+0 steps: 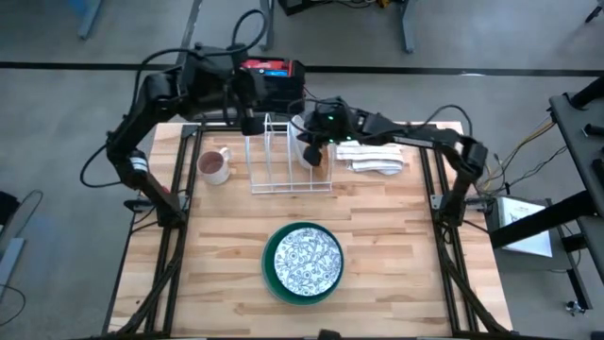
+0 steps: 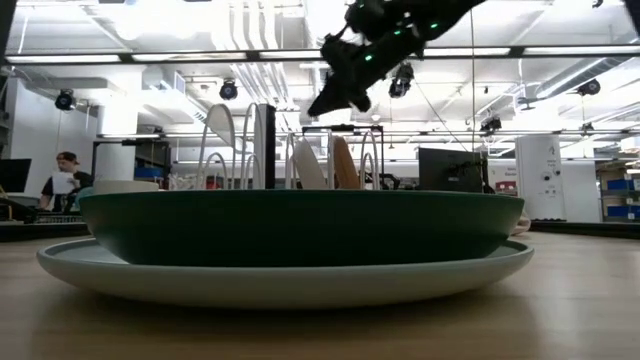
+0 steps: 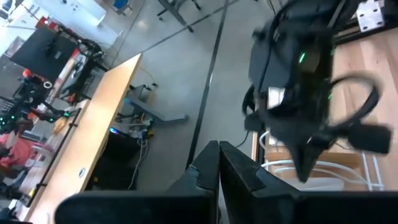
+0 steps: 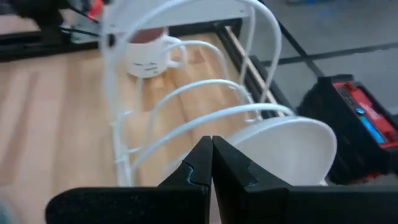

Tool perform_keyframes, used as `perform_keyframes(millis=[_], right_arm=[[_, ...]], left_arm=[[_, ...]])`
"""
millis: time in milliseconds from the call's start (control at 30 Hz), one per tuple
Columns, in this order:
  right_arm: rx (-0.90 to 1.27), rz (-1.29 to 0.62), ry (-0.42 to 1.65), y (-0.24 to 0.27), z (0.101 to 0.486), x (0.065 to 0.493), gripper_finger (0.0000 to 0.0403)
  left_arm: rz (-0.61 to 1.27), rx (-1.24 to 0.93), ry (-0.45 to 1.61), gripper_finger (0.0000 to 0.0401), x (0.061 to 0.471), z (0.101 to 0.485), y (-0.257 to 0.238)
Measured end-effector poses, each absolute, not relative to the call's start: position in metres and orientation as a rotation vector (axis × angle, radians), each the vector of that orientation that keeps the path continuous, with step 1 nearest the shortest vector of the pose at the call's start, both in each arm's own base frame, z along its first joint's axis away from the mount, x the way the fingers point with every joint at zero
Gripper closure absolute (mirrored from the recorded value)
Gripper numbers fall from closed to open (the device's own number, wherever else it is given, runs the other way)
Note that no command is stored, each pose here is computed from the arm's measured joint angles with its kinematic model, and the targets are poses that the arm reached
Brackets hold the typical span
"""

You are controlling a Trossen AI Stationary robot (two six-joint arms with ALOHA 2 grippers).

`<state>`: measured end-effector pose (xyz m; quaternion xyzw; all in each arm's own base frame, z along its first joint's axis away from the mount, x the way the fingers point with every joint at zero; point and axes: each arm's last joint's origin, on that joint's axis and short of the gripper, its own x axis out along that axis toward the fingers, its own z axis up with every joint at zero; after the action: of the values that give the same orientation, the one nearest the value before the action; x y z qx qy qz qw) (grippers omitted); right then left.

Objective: Sort dishes
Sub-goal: Put the white plate into the dishwasher rack

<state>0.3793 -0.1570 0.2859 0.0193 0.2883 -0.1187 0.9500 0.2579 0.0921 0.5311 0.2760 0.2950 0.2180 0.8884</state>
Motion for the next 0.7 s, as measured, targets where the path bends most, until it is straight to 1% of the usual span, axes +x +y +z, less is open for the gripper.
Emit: perform_keyframes(millis=[100,267,367,533,700], right_arm=[[0.006,-0.292,0.618,-0.164,0.284,0.392,0.0403],[-0.043,-0.382,0.681,-0.173,0.283,0.403,0.0403],[-0.034,-0.379,0.732,-0.175,0.282,0.407,0.0403],[-0.017,-0.362,0.82,-0.174,0.275,0.409,0.0403],[-0.031,-0.336,0.833,-0.17,0.273,0.411,0.0403]], left_arm=[[0.466,0.572,0.579,0.0401,0.253,0.536,0.091],[0.516,0.548,0.454,0.0401,0.236,0.554,0.086],[0.533,0.541,0.408,0.0401,0.226,0.561,0.083],[0.535,0.54,0.402,0.0401,0.216,0.565,0.08],[0.529,0.536,0.421,0.0401,0.215,0.563,0.079]])
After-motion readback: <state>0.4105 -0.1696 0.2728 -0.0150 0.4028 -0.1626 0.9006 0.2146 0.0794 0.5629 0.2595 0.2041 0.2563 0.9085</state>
